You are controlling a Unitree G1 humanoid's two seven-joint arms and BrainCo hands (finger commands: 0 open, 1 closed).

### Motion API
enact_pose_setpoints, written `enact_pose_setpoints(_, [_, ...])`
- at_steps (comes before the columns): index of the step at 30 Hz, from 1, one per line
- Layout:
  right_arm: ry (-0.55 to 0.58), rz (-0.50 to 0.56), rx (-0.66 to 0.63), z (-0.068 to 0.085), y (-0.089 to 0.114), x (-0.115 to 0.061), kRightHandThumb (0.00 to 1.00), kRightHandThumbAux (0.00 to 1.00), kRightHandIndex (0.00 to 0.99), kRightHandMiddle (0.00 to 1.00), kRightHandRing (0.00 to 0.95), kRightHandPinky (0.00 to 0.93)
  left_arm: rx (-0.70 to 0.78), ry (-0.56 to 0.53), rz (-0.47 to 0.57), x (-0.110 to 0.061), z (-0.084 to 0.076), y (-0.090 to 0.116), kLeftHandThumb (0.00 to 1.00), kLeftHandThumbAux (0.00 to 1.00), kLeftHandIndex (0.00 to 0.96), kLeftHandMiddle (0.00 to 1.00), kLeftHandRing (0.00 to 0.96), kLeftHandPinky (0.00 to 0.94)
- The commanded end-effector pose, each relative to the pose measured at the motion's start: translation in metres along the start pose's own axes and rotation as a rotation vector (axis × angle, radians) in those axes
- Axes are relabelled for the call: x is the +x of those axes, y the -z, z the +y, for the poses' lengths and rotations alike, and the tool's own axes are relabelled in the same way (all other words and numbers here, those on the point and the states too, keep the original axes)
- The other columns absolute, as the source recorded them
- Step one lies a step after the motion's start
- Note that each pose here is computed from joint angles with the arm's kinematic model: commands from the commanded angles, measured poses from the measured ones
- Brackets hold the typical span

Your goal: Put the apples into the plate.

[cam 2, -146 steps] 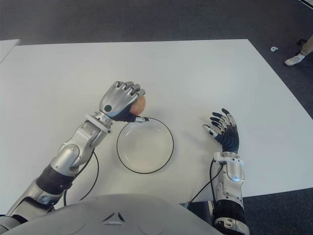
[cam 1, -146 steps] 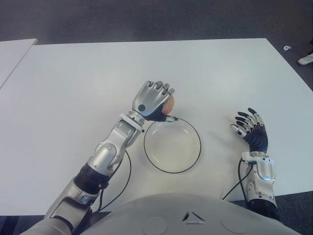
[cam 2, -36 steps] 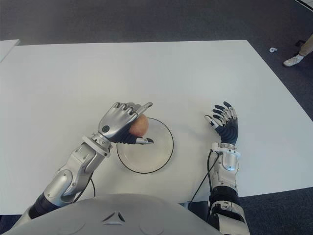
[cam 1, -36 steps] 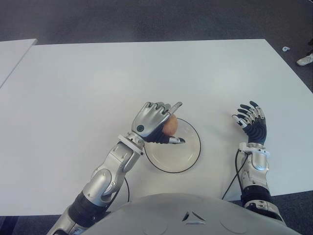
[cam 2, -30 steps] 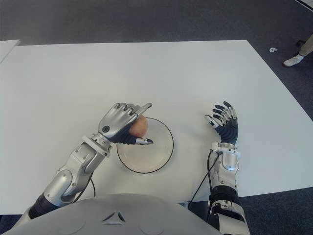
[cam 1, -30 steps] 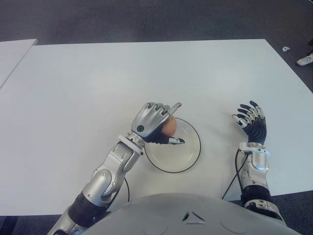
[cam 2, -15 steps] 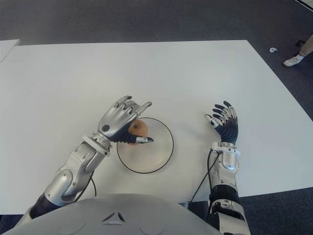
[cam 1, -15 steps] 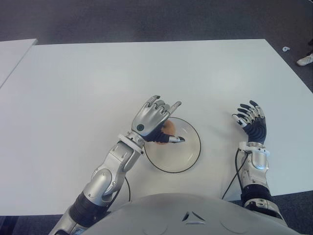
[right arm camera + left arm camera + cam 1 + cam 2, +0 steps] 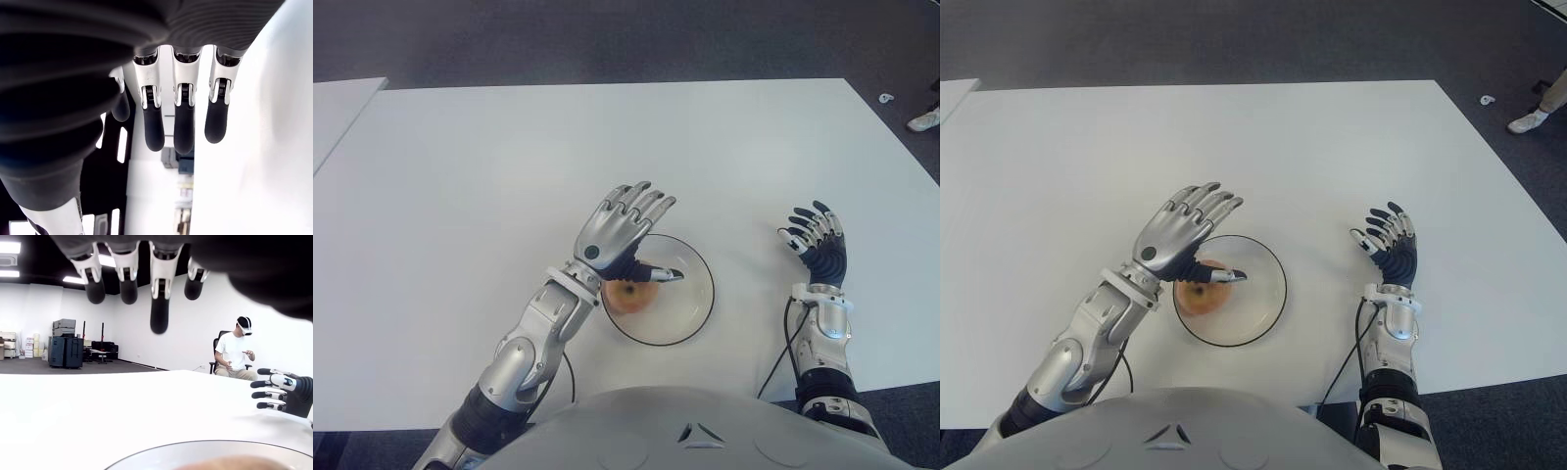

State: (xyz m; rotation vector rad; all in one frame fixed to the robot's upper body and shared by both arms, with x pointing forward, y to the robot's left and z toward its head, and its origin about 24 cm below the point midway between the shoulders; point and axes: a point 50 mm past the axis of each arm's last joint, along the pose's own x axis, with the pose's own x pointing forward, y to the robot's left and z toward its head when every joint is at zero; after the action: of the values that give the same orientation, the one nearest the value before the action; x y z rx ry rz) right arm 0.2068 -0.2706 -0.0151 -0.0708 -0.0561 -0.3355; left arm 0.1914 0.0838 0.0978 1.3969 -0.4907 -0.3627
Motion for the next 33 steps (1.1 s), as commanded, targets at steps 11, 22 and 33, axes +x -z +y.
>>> enact_pose_setpoints(11, [-0.007,0.509,0.057,0.005,0.082,-0.049,0.206,0.817,0.154,0.337,0.353,0.357,0.006,0.040,0.008,-0.001,0.000,0.002,0.127,0.224,0.033,0.003,0.004,0.056])
enact_pose_setpoints(22, [-0.038,0.494,0.041,0.009,0.081,-0.044,0.171,0.707,0.143,0.326,0.328,0.325,0.027,0.046,0.017,-0.001,0.000,0.004,0.127,0.216,0.028,0.000,0.000,0.046])
enact_pose_setpoints(33, [-0.047,0.483,0.037,0.012,0.081,-0.044,0.181,0.696,0.151,0.327,0.322,0.336,0.051,0.050,0.044,-0.005,0.003,0.010,0.102,0.192,0.042,0.002,0.002,0.049])
